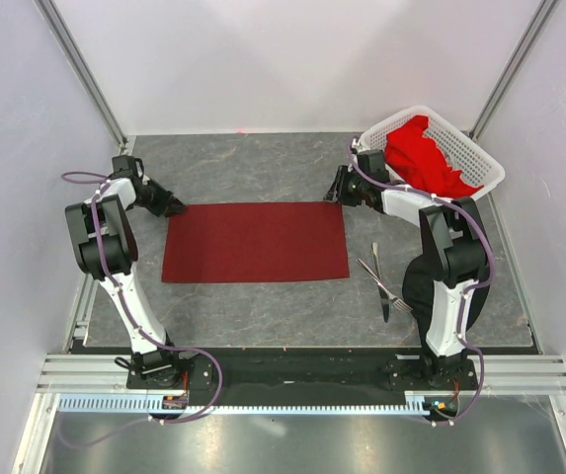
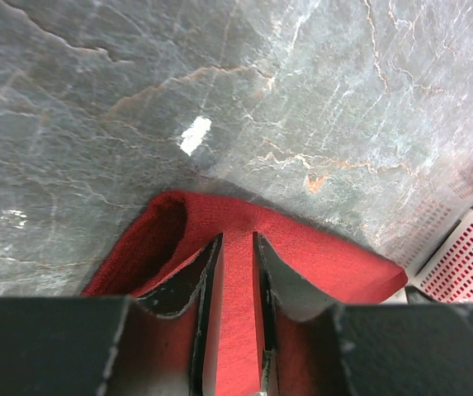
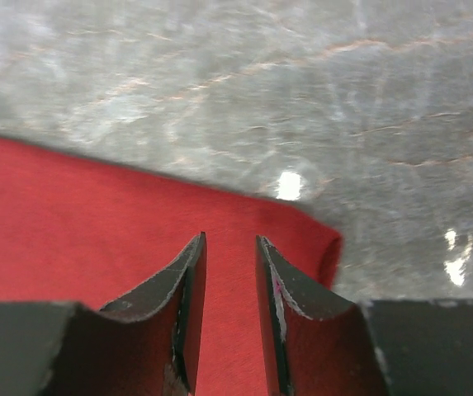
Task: Fold the napkin into a case and place the utensils inside
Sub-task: Smooth out the rectangle-folded napkin at the center of the board.
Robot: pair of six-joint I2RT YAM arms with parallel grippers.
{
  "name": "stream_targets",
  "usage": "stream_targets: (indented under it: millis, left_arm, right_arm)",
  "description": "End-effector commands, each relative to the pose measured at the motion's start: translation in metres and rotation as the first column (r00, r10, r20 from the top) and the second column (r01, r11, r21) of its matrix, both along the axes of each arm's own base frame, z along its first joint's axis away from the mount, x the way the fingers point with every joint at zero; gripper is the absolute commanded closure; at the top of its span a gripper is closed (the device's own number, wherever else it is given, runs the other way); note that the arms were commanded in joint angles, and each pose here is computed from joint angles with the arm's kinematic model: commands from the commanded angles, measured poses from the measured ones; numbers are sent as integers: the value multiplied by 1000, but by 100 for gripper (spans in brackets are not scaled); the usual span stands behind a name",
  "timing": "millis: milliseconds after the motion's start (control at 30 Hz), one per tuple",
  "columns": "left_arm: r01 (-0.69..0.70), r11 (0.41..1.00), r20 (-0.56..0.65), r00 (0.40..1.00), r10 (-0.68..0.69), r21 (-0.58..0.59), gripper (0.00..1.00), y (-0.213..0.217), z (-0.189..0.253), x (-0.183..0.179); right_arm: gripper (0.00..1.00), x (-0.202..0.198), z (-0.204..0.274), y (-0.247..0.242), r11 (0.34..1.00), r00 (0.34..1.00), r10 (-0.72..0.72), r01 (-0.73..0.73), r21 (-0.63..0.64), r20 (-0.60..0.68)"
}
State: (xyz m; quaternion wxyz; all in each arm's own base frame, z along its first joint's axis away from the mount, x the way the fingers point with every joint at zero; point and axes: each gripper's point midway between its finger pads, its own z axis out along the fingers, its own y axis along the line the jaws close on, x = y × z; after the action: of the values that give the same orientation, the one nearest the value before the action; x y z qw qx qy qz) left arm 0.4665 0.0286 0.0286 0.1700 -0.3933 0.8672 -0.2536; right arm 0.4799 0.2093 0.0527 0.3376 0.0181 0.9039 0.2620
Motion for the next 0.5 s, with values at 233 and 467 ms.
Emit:
stream_targets:
  millis: [233,467]
  left_arm:
    - [-69,998,49,996,69,2,74,40,14,16]
    - [-71,997,26,997,71,-13,76,41,2,23]
  right_arm:
    - [64,2,-14,6,998,1000,10,-11,68,14]
    - [64,8,-25,-9,1000,1000,-7,7,-22,13]
